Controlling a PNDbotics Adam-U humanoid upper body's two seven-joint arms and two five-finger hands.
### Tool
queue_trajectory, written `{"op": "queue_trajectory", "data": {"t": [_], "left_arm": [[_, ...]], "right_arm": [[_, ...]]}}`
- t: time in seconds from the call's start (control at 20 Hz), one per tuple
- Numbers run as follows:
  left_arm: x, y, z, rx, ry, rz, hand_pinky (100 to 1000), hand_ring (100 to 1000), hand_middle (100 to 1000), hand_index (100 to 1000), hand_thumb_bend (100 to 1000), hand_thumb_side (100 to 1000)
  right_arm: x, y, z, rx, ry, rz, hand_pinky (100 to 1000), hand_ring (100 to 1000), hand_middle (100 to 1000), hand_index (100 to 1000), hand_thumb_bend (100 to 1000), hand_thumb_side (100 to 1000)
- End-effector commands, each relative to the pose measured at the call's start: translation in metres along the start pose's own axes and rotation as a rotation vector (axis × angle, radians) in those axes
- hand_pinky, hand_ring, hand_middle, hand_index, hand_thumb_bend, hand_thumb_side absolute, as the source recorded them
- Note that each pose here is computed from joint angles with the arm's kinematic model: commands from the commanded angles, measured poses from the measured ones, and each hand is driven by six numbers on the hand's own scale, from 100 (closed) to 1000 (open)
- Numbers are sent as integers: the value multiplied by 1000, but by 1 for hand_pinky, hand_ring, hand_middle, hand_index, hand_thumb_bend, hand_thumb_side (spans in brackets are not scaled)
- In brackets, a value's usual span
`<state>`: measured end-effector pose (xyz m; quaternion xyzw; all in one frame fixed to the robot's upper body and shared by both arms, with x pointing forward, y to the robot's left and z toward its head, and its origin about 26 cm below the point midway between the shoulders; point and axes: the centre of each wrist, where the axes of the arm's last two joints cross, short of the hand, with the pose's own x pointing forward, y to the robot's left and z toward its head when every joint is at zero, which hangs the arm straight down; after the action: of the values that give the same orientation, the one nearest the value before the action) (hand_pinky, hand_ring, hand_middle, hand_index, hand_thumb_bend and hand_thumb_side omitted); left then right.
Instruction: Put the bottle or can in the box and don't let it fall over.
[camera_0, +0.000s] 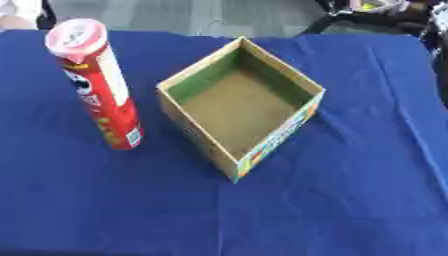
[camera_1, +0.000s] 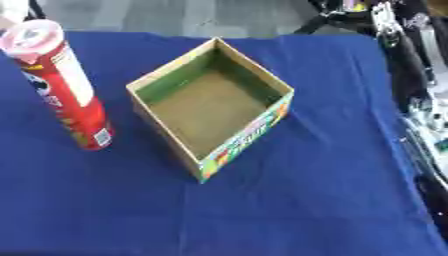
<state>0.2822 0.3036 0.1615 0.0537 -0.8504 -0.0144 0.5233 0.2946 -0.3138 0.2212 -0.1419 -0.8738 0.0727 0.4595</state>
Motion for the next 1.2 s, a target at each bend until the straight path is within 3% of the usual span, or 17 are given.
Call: {"op": "queue_trajectory", "data": {"t": [0.05, 0.55, 0.85, 1.2], "left_arm": [[11, 4, -4, -15, -37, -33, 723, 784, 841, 754, 196, 885], [19, 10, -10, -55, -70, -103, 727, 787, 842, 756, 164, 872], [43, 27, -24, -172, -139, -326, 737, 796, 844, 768, 100, 854], [85, 39, -48, -274, -232, -579, 755, 822, 894, 815, 100, 850]], "right_arm": [[10, -2, -3, 12, -40, 20, 832, 771, 804, 989, 100, 683], [9, -3, -1, 20, -34, 27, 832, 770, 804, 989, 100, 672], [7, -3, 0, 28, -24, 36, 832, 769, 804, 989, 100, 674], [5, -3, 2, 41, -7, 44, 832, 769, 804, 989, 100, 678]]}}
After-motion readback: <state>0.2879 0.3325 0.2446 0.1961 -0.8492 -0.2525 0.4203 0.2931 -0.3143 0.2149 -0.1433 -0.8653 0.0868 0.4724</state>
